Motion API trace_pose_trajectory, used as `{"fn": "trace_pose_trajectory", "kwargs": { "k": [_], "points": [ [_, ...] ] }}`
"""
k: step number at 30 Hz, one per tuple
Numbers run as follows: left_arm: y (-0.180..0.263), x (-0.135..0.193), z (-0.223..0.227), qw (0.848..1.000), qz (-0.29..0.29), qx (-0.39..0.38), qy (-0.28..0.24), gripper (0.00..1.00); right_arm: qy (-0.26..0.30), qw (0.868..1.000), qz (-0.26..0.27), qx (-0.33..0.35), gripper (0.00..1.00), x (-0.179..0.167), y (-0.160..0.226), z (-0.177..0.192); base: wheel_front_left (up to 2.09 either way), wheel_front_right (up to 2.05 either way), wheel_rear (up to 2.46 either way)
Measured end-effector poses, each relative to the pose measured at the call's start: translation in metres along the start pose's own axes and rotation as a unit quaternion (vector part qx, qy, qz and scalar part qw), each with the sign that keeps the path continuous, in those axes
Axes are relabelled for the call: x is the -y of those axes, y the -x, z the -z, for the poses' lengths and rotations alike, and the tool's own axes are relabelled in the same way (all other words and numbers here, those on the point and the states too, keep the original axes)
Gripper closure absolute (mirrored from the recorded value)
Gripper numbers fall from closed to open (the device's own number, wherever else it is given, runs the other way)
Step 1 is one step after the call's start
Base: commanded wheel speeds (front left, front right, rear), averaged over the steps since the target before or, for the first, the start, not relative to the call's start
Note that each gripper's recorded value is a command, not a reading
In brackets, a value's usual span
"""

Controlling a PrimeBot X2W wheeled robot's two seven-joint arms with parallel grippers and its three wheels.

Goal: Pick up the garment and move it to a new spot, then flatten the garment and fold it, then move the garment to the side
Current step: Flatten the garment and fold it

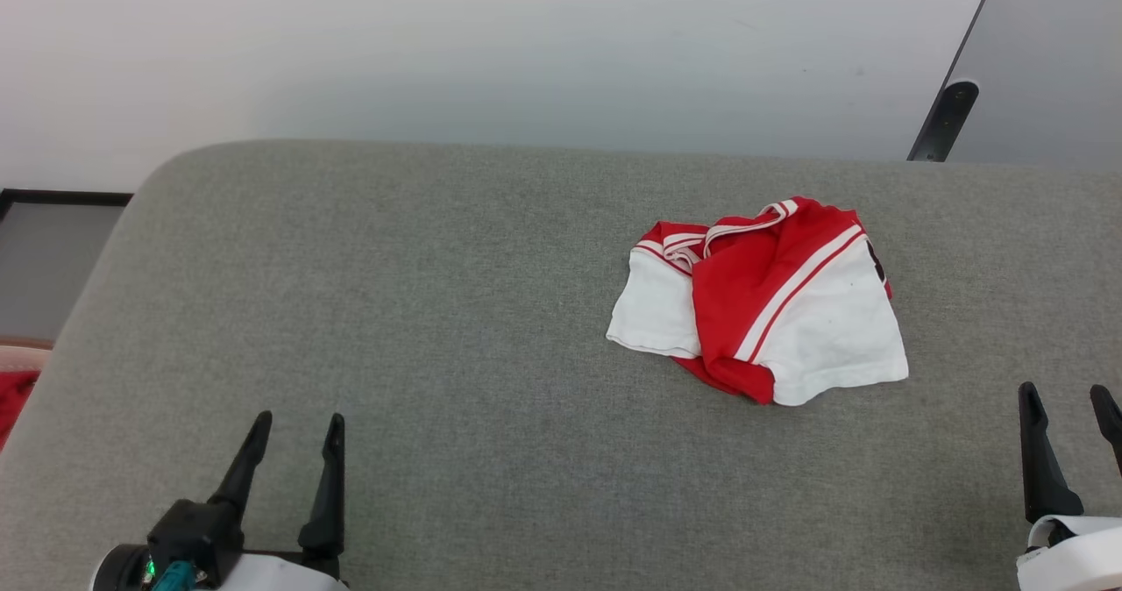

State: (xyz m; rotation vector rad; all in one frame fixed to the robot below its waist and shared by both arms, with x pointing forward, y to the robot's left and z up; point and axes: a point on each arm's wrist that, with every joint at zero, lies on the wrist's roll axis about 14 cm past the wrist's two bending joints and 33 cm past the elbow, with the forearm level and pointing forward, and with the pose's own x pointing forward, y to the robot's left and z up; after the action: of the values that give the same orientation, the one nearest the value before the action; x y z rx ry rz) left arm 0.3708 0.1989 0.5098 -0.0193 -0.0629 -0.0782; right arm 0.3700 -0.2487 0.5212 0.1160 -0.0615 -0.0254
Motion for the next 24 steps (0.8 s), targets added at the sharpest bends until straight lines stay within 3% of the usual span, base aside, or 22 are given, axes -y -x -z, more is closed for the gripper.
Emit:
{"fn": "trace_pose_trajectory", "kwargs": {
  "k": [19,24],
  "points": [
    [-0.006,-0.003,0.004,1.000,0.001,-0.003,0.002,0.00,0.000,1.000,0.000,-0.007,0.00,0.000,-0.001,0.005,0.00,0.00,0.00],
    [-0.016,0.009,0.004,0.999,0.033,-0.007,-0.003,0.00,-0.004,1.000,0.002,-0.007,0.00,-0.001,0.000,0.006,0.00,0.00,0.00]
  ]
}}
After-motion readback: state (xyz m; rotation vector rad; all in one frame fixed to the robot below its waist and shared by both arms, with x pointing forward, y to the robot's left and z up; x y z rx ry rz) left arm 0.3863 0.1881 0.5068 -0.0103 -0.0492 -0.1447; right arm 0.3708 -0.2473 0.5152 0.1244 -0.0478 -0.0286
